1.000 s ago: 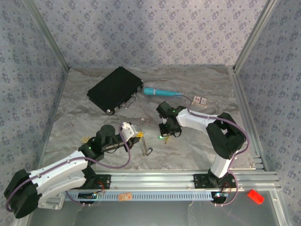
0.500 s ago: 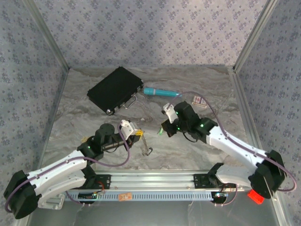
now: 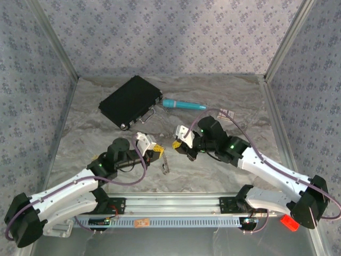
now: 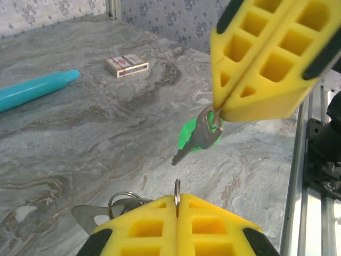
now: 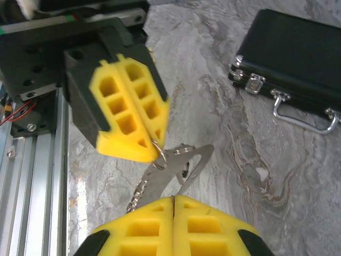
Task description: Put the keys on the keyring
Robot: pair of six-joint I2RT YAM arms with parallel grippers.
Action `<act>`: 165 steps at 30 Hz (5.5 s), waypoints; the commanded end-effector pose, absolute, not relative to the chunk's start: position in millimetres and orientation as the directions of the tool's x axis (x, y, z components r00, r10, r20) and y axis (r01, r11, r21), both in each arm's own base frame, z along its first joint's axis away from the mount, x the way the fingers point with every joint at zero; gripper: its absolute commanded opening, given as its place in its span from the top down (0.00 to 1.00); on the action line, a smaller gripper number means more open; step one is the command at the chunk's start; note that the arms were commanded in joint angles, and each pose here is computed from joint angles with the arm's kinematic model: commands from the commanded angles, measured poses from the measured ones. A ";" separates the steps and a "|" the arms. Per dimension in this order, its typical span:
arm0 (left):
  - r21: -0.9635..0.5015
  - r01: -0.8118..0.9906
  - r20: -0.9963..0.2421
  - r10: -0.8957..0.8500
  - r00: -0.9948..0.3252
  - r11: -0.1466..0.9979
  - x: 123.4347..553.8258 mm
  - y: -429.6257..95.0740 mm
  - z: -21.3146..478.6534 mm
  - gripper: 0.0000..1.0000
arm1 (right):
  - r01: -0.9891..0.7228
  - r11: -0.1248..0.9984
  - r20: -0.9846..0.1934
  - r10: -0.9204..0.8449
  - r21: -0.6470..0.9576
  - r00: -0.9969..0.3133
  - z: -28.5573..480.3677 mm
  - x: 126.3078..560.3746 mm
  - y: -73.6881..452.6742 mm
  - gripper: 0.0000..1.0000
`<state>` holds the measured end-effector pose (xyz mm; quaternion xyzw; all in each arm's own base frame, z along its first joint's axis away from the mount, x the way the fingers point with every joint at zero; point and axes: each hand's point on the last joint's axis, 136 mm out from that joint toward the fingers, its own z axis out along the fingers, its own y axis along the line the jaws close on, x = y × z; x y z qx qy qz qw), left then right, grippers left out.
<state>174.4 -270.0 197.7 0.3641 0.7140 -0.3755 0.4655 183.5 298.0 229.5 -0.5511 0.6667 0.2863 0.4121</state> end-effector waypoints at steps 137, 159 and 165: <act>-0.492 0.767 -0.847 -0.024 -0.531 0.411 180.4 -281.9 216.2 1.00 | -0.936 0.258 -0.862 -0.501 -0.241 0.083 203.9 190.7 315.5 1.00; -0.494 0.759 -0.845 -0.030 -0.534 0.424 184.6 -280.3 215.7 1.00 | -0.954 0.203 -0.860 -0.503 -0.222 0.093 201.8 178.3 315.9 1.00; -0.496 0.757 -0.844 -0.030 -0.535 0.425 185.4 -280.1 214.9 1.00 | -0.963 0.168 -0.863 -0.495 -0.213 0.104 202.5 172.1 319.2 1.00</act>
